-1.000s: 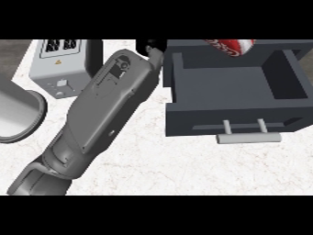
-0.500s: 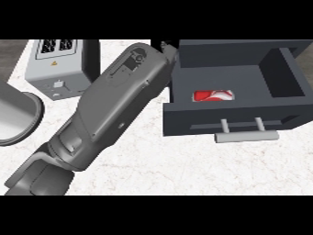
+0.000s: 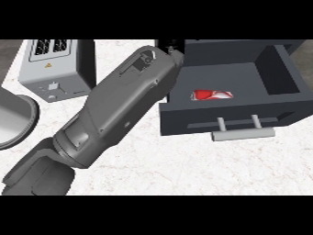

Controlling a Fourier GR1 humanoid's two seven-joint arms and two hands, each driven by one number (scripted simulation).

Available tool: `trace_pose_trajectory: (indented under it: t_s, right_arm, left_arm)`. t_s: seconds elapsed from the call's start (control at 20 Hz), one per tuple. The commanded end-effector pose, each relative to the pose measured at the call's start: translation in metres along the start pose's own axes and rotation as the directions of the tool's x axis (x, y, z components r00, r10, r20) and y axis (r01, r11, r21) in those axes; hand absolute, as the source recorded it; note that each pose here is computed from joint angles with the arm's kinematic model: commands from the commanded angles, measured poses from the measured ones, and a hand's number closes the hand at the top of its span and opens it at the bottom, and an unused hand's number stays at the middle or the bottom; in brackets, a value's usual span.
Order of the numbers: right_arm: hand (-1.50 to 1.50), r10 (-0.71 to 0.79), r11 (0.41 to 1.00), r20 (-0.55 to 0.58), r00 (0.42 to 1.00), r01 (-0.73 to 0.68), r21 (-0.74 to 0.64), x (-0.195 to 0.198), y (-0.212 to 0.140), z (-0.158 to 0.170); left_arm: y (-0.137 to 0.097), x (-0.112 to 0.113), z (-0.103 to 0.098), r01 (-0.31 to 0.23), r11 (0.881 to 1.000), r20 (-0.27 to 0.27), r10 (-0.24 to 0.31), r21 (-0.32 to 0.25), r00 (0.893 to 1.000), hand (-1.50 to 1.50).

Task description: Pick up the can, place it into the drawer and close the drawer

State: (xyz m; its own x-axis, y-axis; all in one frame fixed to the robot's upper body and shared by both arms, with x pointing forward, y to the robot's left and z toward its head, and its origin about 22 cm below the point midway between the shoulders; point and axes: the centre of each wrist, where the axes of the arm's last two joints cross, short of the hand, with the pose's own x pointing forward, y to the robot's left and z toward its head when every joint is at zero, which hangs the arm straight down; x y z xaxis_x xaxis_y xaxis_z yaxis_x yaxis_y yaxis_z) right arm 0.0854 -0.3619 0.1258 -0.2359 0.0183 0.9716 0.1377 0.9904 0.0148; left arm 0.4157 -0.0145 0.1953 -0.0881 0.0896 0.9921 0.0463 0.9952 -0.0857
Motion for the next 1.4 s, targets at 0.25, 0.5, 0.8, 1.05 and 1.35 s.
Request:
trace_pose_trajectory:
  t_s: [0.25, 0.5, 0.8, 1.05, 1.35]
  right_arm:
    - [-1.5, -0.005, 1.0, 0.011, 1.0, 0.005, 0.003, 0.002, 0.004, 0.001]
    - [-1.5, 0.01, 1.0, -0.006, 1.0, -0.01, 0.001, 0.011, 0.003, -0.003]
    - [-1.5, 0.005, 1.0, 0.005, 1.0, -0.005, 0.008, 0.003, 0.009, 0.003]
    - [-1.5, 0.002, 0.999, 0.015, 1.0, -0.002, 0.038, 0.007, 0.012, -0.006]
    - [-1.5, 0.288, 0.95, 0.182, 0.94, -0.305, 0.07, 0.033, 0.007, -0.013]
  left_arm:
    - [0.003, -0.021, -0.001, 0.077, 0.996, -0.015, -0.076, 0.044, 0.997, -1.5]
    - [0.0, -0.016, -0.004, 0.099, 0.991, -0.021, -0.098, 0.087, 0.995, -1.5]
    - [0.006, -0.032, -0.001, 0.087, 0.989, -0.014, -0.086, 0.121, 0.996, -1.5]
    - [0.004, -0.021, -0.007, 0.068, 0.987, -0.001, -0.068, 0.143, 0.998, -1.5]
    - [0.006, -0.032, -0.001, 0.032, 0.992, 0.013, -0.034, 0.125, 0.999, -1.5]
